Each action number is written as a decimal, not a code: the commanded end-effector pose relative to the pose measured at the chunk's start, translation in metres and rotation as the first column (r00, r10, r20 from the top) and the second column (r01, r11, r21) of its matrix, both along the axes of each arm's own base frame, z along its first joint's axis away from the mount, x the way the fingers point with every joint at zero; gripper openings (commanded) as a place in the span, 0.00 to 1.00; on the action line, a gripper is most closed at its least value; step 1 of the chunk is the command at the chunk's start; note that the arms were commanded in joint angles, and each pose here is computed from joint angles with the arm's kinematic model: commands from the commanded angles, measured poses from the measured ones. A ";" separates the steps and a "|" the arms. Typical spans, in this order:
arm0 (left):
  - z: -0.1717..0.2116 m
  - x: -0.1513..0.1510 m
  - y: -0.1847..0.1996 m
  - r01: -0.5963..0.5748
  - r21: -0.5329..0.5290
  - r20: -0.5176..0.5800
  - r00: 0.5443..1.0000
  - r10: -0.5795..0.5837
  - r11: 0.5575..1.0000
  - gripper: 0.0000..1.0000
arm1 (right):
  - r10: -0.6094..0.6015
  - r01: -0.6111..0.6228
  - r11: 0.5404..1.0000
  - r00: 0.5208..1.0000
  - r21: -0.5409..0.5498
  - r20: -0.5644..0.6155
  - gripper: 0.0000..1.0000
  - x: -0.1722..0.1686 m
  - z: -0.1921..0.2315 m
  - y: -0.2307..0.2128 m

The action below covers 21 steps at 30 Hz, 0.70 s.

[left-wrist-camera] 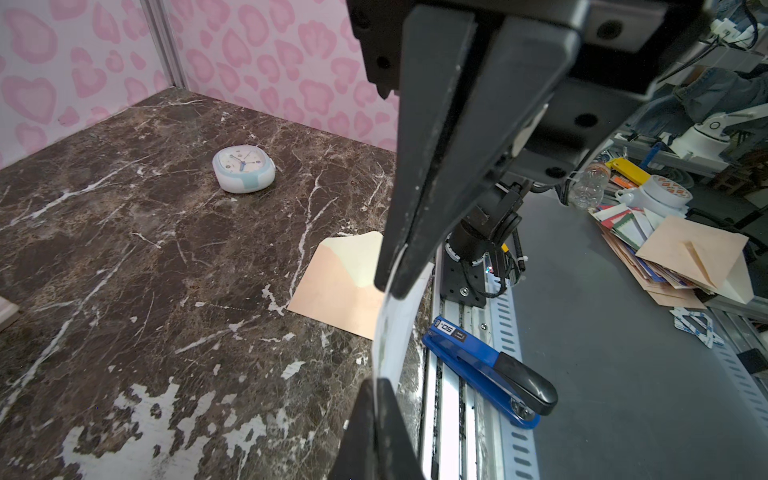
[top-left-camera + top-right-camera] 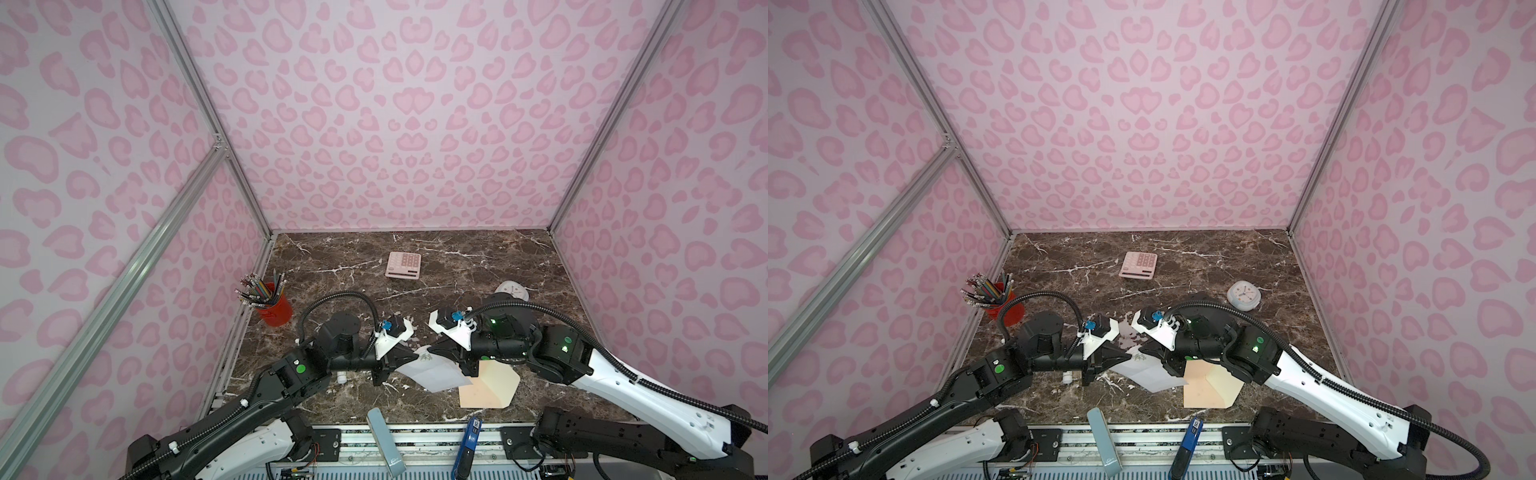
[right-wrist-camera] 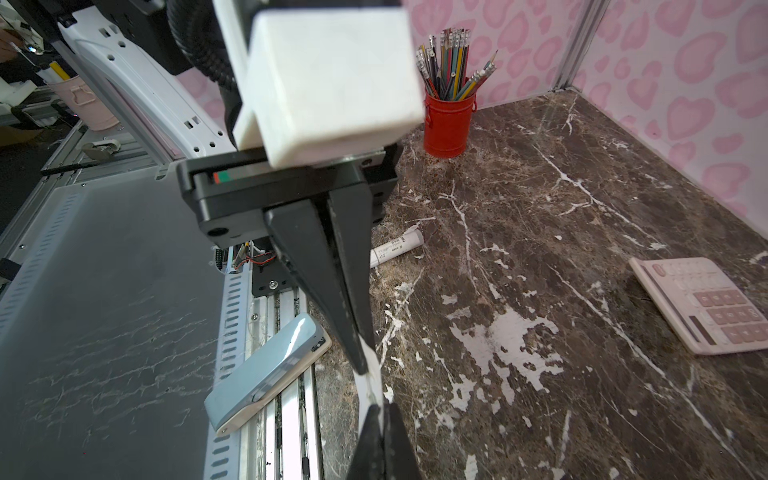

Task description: Place the letter into the envelope and seal it

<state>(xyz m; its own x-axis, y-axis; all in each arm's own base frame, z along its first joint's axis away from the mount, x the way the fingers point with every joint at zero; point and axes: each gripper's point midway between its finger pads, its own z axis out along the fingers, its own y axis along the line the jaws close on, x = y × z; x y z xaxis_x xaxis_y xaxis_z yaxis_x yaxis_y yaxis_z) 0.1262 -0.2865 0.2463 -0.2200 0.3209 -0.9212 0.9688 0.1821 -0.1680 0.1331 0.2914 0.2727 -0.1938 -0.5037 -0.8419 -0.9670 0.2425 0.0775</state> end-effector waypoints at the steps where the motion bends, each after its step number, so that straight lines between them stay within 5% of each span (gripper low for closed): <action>1: 0.000 -0.006 0.000 0.032 0.004 -0.017 0.999 -0.032 0.999 0.04 | -0.012 0.012 1.000 1.000 0.012 0.017 0.02 0.003 0.005 0.001; 5: 0.011 0.007 0.005 -0.061 -0.033 0.022 0.998 0.062 0.998 0.04 | -0.065 0.064 0.997 0.997 0.039 0.045 0.36 0.010 0.011 -0.003; 10: 0.035 0.043 0.026 -0.322 -0.096 0.058 0.943 0.328 0.942 0.04 | -0.310 0.293 0.944 0.945 0.154 0.101 0.67 0.037 0.035 -0.030; 17: 0.076 0.079 0.057 -0.588 -0.195 -0.018 0.802 0.597 0.785 0.04 | -0.595 0.563 0.722 0.802 0.401 -0.055 0.81 0.066 0.059 -0.085; 21: 0.092 0.081 0.059 -0.619 -0.246 -0.097 0.781 0.616 0.746 0.04 | -0.649 0.674 0.603 0.726 0.428 -0.228 0.80 0.082 0.046 -0.104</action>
